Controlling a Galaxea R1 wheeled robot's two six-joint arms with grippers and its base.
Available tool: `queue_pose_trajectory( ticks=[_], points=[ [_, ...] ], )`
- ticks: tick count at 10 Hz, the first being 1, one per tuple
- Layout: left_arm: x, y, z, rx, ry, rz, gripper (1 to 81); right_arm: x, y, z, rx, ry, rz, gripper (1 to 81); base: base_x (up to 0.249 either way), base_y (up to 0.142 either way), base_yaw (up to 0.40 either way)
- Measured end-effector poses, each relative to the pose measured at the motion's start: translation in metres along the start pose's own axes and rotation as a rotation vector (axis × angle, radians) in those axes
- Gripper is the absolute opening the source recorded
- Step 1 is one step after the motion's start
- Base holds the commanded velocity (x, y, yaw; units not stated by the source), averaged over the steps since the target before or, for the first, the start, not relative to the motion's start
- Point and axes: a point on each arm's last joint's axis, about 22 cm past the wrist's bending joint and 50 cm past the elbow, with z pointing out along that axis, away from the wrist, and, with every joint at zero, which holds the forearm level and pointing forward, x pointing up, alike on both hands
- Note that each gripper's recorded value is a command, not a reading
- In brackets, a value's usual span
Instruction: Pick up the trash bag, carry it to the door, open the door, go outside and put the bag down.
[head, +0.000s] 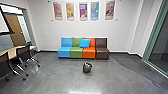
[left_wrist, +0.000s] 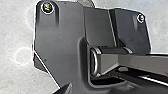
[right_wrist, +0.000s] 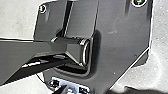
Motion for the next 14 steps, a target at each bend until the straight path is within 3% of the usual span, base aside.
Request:
queue_pose_trajectory(
  ticks=[14],
  points=[
    [-0.0002,0.0012,0.0003,-0.001,-0.001,0.0,81.1,-0.0002,0.0009,-0.0002,-0.002,0.0,0.001,81.1,0.18,0.0,0.0]
  ],
)
